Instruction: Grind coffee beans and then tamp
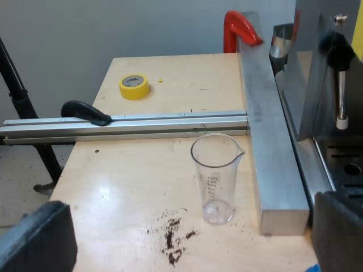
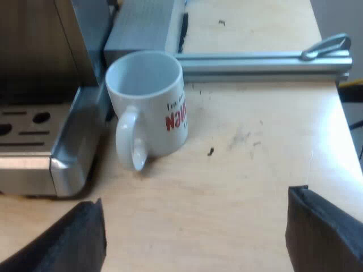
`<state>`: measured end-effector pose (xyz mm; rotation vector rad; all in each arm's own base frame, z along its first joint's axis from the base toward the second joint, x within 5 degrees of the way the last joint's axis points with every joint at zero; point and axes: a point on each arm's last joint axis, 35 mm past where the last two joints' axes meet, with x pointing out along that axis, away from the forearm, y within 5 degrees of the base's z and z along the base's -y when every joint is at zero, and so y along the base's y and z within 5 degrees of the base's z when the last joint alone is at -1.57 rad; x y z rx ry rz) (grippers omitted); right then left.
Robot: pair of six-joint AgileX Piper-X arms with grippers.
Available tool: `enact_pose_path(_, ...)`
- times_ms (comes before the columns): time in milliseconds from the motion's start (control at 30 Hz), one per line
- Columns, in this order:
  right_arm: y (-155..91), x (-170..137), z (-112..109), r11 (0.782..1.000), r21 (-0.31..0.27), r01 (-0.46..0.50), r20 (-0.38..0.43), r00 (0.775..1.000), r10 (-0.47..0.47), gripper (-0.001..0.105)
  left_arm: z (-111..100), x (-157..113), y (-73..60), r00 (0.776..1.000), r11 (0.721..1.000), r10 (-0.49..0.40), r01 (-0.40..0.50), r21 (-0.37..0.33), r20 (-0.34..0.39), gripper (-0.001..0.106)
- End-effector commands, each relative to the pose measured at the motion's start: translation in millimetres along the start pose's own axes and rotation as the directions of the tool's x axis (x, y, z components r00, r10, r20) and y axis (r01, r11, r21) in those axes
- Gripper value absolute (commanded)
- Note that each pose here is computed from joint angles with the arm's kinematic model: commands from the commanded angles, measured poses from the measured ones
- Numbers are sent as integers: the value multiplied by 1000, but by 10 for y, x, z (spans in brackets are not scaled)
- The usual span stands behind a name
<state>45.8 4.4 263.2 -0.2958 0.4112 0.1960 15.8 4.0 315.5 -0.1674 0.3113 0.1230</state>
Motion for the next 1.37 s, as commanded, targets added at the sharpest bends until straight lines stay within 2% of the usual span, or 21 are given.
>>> enact_pose_path(33, 19, 84, -84, 1000, 5, -18, -35, 999, 18, 67, -117, 140, 11, 998, 1000, 31, -31, 8, -59, 85)
enact_pose_path(200, 46, 175, -202, 999, 12, -34, -80, 996, 34, 67, -198, 201, 17, 995, 999, 33, -32, 13, -98, 85)
enact_pose_path(1367, 45, 187, -206, 1000, 11, -28, -77, 997, 29, 67, -203, 226, 6, 996, 1000, 6, -6, 9, -91, 85)
